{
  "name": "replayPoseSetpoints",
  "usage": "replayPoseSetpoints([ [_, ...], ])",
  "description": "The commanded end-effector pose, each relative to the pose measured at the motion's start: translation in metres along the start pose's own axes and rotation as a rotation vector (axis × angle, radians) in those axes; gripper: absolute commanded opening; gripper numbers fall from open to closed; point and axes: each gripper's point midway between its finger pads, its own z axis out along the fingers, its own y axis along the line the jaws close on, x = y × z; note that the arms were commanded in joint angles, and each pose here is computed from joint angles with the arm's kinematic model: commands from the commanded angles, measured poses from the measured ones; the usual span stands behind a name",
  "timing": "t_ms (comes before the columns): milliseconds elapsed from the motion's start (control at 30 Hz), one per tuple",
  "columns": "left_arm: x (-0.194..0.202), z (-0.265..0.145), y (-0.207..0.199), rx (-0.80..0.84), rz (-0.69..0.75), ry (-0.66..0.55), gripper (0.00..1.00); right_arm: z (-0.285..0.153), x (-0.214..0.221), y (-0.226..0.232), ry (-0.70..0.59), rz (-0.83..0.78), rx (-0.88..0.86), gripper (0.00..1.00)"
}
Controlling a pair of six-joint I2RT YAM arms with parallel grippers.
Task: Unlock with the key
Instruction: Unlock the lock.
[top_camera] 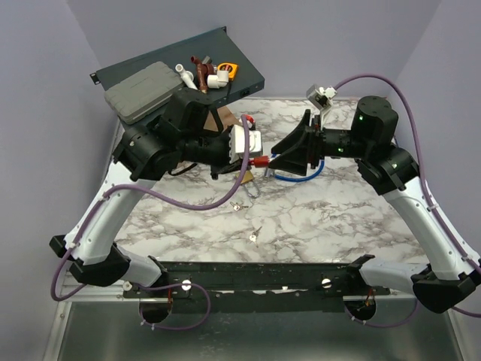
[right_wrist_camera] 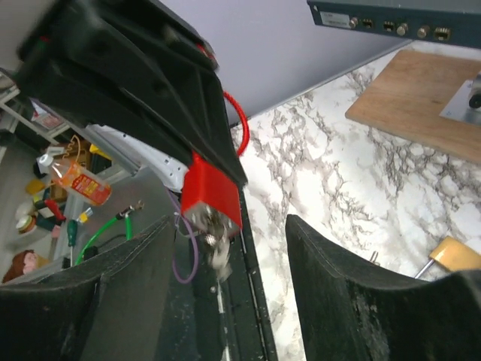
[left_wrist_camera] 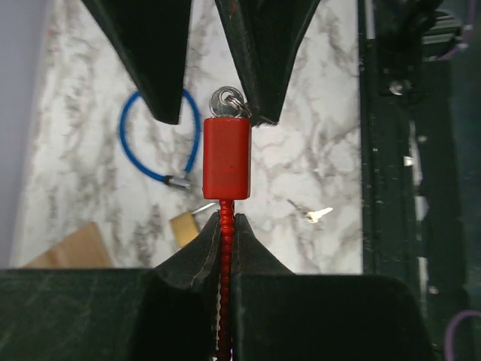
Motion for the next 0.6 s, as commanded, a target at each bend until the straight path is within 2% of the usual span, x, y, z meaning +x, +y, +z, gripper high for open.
replayPoseSetpoints([
  [0, 0.003, -0.001, -0.048, 0.237, -0.234, 0.001, 0.0, -0.005, -0.011, 0.012, -0.049, -0.151, -0.055, 0.63],
  [133, 0.005, 0.002, -0.05, 0.251, -0.268, 0.008, 0.0, -0.007, -0.018, 0.019, -0.082, -0.206, -0.078, 0.64],
  [433, -0.002, 0.002, -0.046, 0.26, -0.351, 0.009, 0.0, -0.008, -0.001, 0.034, -0.02, -0.22, -0.21, 0.64],
  [567, -0.004, 0.003, -0.044, 0.256, -0.359, 0.006, 0.0, -0.003, 0.0, 0.029, -0.007, -0.206, -0.213, 0.64],
])
